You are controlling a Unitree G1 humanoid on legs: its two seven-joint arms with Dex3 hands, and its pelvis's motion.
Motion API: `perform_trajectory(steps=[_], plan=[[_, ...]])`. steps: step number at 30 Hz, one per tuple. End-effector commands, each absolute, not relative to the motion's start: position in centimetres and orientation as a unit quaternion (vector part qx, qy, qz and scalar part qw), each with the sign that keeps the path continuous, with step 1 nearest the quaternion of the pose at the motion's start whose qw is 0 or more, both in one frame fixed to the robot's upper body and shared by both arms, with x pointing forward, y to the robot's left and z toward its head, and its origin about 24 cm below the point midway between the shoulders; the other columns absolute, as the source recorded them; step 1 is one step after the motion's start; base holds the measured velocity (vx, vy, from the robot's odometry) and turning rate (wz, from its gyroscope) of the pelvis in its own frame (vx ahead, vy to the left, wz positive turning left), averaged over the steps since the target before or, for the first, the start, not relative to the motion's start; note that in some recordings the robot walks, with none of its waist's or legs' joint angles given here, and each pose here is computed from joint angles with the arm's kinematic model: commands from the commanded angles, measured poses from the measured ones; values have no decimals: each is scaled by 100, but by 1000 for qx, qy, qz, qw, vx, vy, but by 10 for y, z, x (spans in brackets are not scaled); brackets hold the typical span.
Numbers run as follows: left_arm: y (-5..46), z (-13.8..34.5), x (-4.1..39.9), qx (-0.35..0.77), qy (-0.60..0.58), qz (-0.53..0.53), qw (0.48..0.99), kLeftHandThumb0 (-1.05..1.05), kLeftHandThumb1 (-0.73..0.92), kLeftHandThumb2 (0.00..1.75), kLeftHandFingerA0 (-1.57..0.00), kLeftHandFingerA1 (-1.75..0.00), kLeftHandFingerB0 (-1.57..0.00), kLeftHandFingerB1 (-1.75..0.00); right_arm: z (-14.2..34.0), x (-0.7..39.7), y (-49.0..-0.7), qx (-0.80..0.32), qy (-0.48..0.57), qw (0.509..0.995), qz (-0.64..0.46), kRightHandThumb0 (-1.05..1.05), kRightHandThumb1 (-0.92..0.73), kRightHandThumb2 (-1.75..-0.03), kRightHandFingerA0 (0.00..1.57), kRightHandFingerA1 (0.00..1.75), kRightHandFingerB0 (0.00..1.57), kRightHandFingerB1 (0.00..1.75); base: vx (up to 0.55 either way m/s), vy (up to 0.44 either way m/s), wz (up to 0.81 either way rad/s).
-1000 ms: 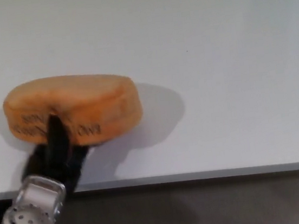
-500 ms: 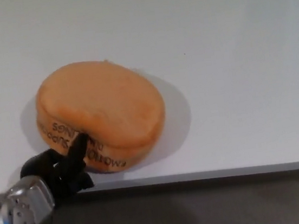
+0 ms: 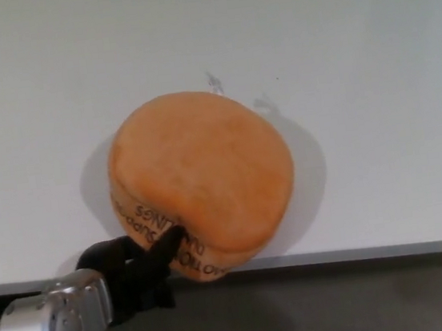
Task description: A soft plate is kept in the center of the table close to the robot and the robot uses its left hand to pick up the plate, turns it upside down and places it back on the table
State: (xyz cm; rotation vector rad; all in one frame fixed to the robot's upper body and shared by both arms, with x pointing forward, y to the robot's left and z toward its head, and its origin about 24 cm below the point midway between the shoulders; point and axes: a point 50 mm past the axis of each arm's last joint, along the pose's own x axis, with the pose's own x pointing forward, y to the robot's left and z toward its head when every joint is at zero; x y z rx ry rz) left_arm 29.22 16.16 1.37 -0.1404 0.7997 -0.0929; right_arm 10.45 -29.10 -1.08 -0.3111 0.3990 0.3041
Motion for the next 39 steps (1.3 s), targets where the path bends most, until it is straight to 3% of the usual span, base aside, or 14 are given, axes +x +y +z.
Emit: perform_trajectory(steps=[1, 17, 18, 19, 20, 21, 22, 23, 24, 25, 26, 31, 36, 39], plan=[[160, 7, 289, -47, 423, -45, 904, -44, 88, 66, -108, -175, -78, -175, -9, 105, -296, -160, 202, 955, 145, -80, -89, -68, 46, 42, 30, 33, 0, 0, 0], [165, 15, 294, -99, 405, -33, 908, -52, 88, 68, -105, -175, -74, -174, -7, 108, -295, -154, 200, 957, 141, -80, -89, -67, 46, 43, 29, 33, 0, 0, 0], [166, 16, 295, -125, 405, -26, 906, -59, 86, 67, -101, -175, -80, -157, -7, 108, -294, -153, 200, 958, 140, -80, -89, -67, 46, 43, 29, 33, 0, 0, 0], [167, 18, 296, -150, 402, -29, 903, -71, 87, 72, -64, -155, -53, -134, -7, 108, -294, -154, 199, 958, 140, -81, -89, -67, 46, 43, 29, 33, 0, 0, 0], [167, 22, 297, -170, 398, -38, 901, -71, 87, 72, -64, -155, -53, -134, -7, 108, -294, -155, 199, 957, 140, -81, -89, -67, 46, 43, 29, 33, 0, 0, 0], [169, 25, 299, -157, 396, -39, 904, -78, 91, 67, -46, -113, -47, -83, -7, 108, -295, -154, 199, 958, 140, -81, -89, -67, 46, 43, 29, 33, 0, 0, 0], [169, 26, 299, -151, 395, -41, 905, -82, 91, 67, -40, -80, -30, -51, -7, 109, -295, -154, 199, 958, 140, -81, -89, -67, 46, 43, 29, 33, 0, 0, 0], [170, 29, 300, -144, 394, -45, 907, -82, 91, 67, -40, -80, -30, -51, -7, 109, -294, -153, 199, 958, 140, -81, -89, -67, 46, 43, 29, 33, 0, 0, 0], [170, 33, 301, -127, 391, -54, 910, -88, 74, 109, -27, -60, -8, -41, -6, 108, -295, -157, 197, 957, 140, -81, -89, -67, 46, 44, 29, 34, 0, 0, 0], [171, 37, 302, -114, 387, -62, 913, -94, 78, 118, -7, -35, 0, -15, -6, 108, -295, -157, 198, 957, 139, -82, -89, -67, 47, 44, 30, 34, 0, 0, 0], [174, 43, 304, -97, 379, -73, 917, -98, 81, 119, 0, -24, 0, -8, -6, 109, -295, -157, 199, 957, 139, -81, -89, -67, 46, 44, 30, 33, 0, 0, 0], [182, 56, 309, -66, 365, -83, 925, -101, 78, 115, 0, -16, 0, 0, -7, 108, -294, -156, 199, 957, 141, -82, -89, -68, 46, 44, 29, 34, 0, 0, 0], [189, 75, 316, -54, 353, -87, 930, -99, 79, 113, 0, -18, 0, 0, -7, 107, -294, -151, 200, 958, 139, -81, -89, -67, 46, 45, 29, 34, 0, 0, 0], [193, 84, 318, -46, 356, -92, 929, -105, 85, 122, 0, -18, 0, -3, -8, 107, -294, -153, 199, 958, 139, -81, -89, -67, 46, 45, 31, 34, 0, 0, 0]])
